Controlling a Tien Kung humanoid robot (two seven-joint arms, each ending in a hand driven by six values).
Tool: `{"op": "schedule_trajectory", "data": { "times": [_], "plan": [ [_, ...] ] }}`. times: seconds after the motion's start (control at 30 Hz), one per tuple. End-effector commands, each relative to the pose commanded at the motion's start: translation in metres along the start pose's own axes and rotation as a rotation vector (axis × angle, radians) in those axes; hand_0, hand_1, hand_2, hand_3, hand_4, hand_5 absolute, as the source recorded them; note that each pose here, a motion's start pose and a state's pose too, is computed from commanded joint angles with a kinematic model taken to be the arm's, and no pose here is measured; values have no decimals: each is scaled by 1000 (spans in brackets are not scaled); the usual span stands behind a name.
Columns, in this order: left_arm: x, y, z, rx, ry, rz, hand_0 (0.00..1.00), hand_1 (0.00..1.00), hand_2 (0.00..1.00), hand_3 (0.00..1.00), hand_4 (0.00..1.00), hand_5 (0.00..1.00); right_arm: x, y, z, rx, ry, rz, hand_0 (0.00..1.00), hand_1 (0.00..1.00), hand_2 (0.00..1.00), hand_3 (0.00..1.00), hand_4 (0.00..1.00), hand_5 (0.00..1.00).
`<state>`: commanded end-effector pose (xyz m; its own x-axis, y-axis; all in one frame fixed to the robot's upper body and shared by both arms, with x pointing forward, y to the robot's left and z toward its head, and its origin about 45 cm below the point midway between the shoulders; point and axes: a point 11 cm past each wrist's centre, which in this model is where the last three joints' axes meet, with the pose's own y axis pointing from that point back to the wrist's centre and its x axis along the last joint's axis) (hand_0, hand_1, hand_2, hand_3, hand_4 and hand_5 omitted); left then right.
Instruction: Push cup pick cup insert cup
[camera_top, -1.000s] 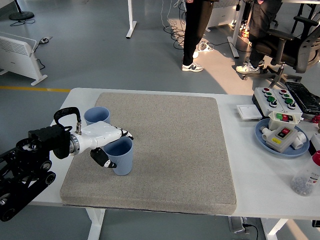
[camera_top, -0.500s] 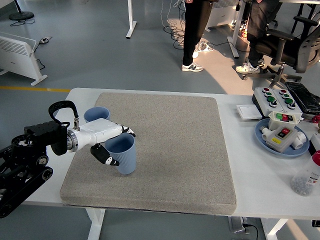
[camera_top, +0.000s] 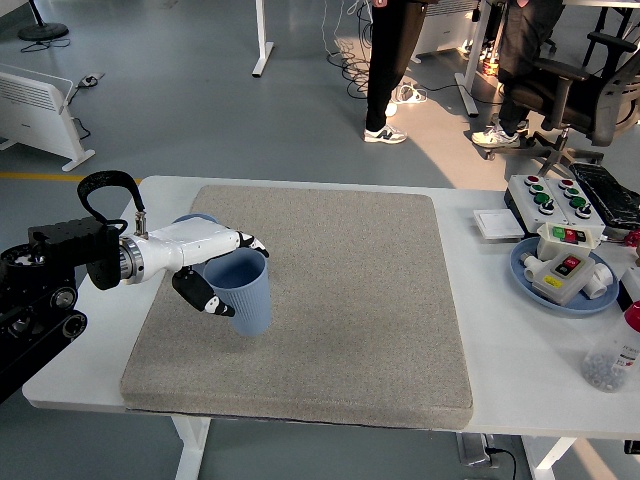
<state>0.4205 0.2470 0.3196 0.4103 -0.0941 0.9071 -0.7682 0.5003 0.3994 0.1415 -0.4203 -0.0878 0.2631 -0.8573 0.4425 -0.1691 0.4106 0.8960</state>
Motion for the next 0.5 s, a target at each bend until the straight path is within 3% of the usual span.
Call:
{"op": "schedule_trajectory", "data": {
  "times": [0.23,0.33,0.5],
  "plan": [
    [32,13,7,-31,-30,24,374,531,578,512,643,59,1,0,0,-2,-1,1,523,544,620,565,114,444],
    [46,14,2,-16,-51,36,374,531,578,512,643,59,1,0,0,-1,-1,2,523,544,620,565,114,444],
    [76,9,-23,65,-63,76,376,533,579,512,638,56,0,0,1,-5,1,0,523,544,620,565,114,444]
  ]
}}
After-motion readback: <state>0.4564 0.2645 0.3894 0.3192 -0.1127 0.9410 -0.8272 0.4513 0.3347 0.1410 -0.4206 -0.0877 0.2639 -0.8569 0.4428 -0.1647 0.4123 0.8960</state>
